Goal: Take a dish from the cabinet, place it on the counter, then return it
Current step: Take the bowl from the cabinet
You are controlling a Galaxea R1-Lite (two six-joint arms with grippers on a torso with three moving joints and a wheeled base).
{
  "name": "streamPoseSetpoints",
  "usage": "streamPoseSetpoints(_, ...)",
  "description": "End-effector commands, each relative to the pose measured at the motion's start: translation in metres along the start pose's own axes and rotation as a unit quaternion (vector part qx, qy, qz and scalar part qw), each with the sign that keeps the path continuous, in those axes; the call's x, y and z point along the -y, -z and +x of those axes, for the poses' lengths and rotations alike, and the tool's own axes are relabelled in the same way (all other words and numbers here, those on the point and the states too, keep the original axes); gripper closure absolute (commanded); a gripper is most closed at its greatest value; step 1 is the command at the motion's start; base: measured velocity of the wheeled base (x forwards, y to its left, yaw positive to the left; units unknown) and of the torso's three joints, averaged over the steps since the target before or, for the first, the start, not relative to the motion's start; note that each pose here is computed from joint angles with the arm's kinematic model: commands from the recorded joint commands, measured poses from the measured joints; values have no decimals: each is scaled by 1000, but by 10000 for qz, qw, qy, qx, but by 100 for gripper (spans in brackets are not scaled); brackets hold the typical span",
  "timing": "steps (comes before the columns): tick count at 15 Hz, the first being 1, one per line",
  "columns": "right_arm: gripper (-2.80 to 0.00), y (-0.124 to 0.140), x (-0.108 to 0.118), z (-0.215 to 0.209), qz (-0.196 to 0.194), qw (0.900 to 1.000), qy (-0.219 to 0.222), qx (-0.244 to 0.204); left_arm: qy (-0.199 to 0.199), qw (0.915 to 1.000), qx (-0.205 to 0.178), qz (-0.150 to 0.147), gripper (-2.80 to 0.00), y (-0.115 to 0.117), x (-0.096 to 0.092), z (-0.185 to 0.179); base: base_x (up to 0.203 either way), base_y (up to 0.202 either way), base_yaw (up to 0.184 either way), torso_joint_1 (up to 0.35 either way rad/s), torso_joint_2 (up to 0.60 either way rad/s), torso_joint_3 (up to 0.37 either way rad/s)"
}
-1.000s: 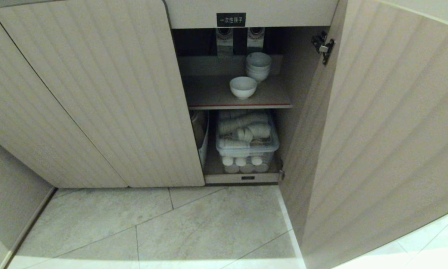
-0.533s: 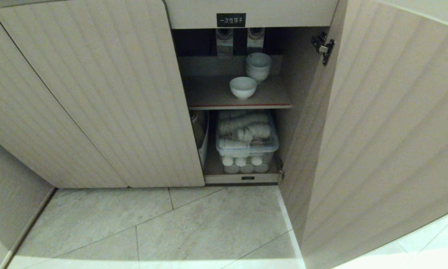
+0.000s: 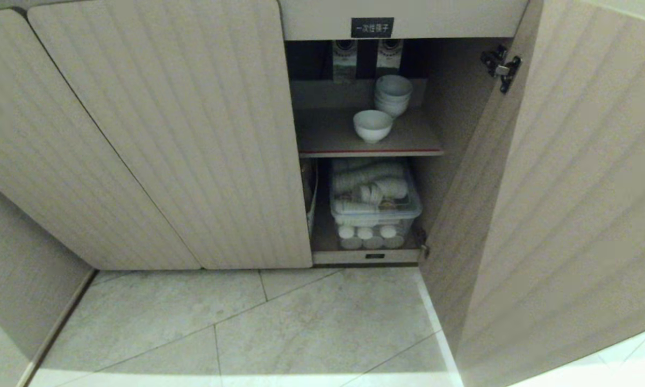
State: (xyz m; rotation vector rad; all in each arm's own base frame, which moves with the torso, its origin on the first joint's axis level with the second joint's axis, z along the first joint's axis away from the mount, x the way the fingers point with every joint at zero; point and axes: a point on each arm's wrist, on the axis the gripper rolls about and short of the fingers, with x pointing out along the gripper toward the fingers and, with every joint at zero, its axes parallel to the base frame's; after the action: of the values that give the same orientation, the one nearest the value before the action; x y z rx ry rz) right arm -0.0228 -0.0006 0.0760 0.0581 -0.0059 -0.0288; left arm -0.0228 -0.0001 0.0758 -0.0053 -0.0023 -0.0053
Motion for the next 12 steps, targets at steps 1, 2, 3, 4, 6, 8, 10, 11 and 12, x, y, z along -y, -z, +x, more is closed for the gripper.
streamPoseSetpoints(1, 0, 0, 0, 0, 1, 10000, 8, -2, 2, 10000, 4, -4, 0, 0, 0, 0, 0, 194, 2, 2, 2, 2)
streamPoseSetpoints(2, 0, 0, 0, 0, 1, 10000, 1, -2, 4, 10000, 4, -4, 0, 0, 0, 0, 0, 196, -2, 0, 0, 0)
streamPoseSetpoints(3, 0, 0, 0, 0, 1, 10000, 1, -2, -2, 10000, 4, -4, 0, 0, 0, 0, 0, 193, -2, 2, 4, 4)
streamPoseSetpoints(4, 0, 0, 0, 0, 1, 10000, 1, -2, 4, 10000, 4, -4, 0, 0, 0, 0, 0, 193, -2, -2, 7, 2)
streamPoseSetpoints(6, 0, 0, 0, 0, 1, 10000, 1, -2, 4, 10000, 4, -4, 0, 0, 0, 0, 0, 195, -1, 7, -1, 0)
streamPoseSetpoints(8, 0, 0, 0, 0, 1, 10000, 1, -2, -4, 10000, 4, -4, 0, 0, 0, 0, 0, 196, 0, 3, 0, 4)
streamPoseSetpoints(10, 0, 0, 0, 0, 1, 10000, 1, -2, -4, 10000, 4, -4, 0, 0, 0, 0, 0, 196, 0, 6, 1, 3)
streamPoseSetpoints(11, 0, 0, 0, 0, 1, 10000, 1, -2, 3, 10000, 4, -4, 0, 0, 0, 0, 0, 198, 2, 5, 2, 4)
streamPoseSetpoints(12, 0, 0, 0, 0, 1, 10000, 1, -2, -4, 10000, 4, -12, 0, 0, 0, 0, 0, 194, 2, 0, 2, 5)
